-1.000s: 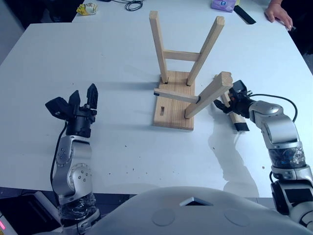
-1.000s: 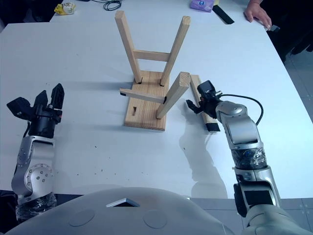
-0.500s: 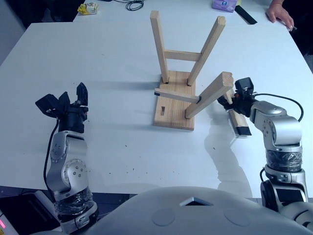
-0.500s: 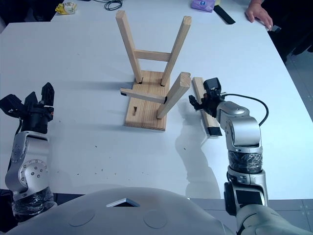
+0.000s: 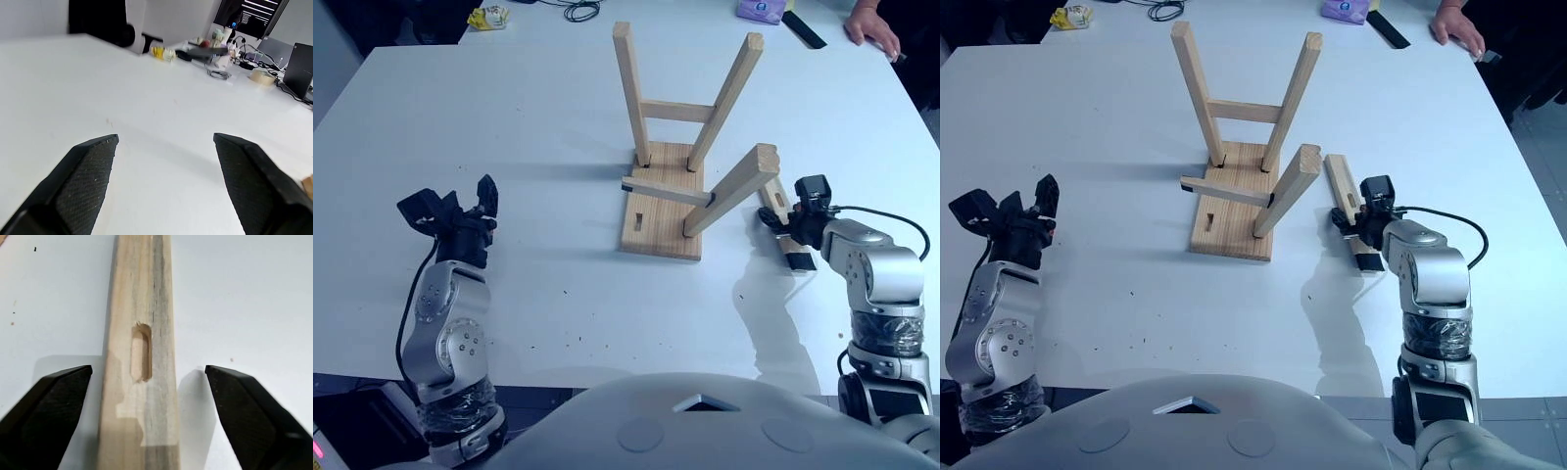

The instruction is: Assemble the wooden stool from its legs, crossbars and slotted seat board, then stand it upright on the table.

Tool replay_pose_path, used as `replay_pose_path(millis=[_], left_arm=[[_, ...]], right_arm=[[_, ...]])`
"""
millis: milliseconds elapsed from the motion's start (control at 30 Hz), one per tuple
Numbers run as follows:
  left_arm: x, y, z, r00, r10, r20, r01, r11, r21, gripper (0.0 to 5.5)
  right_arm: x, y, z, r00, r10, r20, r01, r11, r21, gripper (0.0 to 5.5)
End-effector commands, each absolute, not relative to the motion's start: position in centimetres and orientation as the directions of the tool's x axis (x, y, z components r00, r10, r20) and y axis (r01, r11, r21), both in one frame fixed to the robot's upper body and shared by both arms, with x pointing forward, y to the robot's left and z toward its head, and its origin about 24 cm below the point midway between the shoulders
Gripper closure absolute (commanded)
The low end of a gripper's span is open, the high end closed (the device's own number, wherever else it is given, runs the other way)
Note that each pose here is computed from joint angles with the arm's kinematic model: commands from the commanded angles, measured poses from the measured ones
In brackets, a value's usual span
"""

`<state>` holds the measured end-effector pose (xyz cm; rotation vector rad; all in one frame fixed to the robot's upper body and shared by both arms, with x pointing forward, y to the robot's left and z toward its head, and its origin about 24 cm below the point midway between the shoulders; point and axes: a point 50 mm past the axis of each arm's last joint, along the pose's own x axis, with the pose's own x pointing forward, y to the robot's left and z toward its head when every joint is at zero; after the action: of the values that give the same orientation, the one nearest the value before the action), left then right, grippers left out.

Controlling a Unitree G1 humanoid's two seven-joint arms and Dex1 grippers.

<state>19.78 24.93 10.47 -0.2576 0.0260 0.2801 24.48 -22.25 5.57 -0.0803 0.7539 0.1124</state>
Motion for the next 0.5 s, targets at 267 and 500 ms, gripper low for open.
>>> replay_pose_path(millis=[267, 500], left_arm=[[22.5, 23.4, 15.6, 0.972, 0.179, 0.150, -0.139, 0.959, -0.245, 1.90], [23.6, 23.2, 16.9, 0.976, 0.119, 0.181, -0.077, 0.972, -0.223, 1.90]], right_arm=[[24.2, -20.5, 4.4, 0.733, 0.104, -0.672, -0.093, 0.994, 0.052, 2.74], [23.9, -21.1, 3.1, 0.760, 0.014, -0.650, -0.041, 0.999, -0.026, 3.44]])
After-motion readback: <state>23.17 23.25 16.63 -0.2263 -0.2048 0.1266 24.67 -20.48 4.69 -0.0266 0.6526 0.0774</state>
